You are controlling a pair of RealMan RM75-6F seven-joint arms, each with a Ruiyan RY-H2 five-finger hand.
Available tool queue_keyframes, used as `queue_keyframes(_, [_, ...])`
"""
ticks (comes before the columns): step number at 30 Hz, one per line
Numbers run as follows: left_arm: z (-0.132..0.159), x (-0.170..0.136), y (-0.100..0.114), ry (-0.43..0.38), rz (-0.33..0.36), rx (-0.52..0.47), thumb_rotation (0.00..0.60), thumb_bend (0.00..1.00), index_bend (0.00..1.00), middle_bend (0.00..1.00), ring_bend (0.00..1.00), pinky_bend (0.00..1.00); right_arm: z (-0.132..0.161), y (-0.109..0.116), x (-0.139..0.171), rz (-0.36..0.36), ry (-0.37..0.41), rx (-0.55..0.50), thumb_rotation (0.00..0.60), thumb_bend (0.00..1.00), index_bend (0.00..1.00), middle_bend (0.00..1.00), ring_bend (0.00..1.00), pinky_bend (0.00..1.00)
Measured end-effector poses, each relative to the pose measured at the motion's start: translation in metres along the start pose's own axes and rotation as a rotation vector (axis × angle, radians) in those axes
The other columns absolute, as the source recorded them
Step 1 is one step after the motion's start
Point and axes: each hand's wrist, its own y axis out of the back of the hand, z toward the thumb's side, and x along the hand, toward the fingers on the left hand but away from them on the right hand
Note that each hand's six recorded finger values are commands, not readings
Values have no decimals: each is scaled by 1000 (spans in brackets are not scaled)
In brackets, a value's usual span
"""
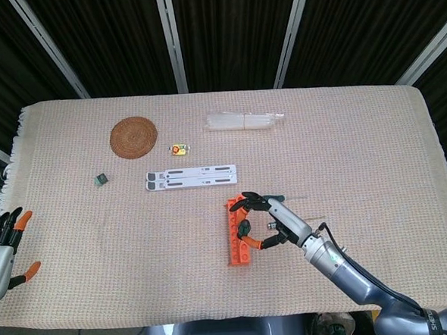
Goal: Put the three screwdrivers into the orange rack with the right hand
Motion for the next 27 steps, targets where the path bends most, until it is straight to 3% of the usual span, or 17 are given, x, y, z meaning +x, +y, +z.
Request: queue_keyframes(27, [4,0,5,-3,11,-1,600,205,25,0,0,0,1,9,5,-3,-5,14,600,372,644,260,0,0])
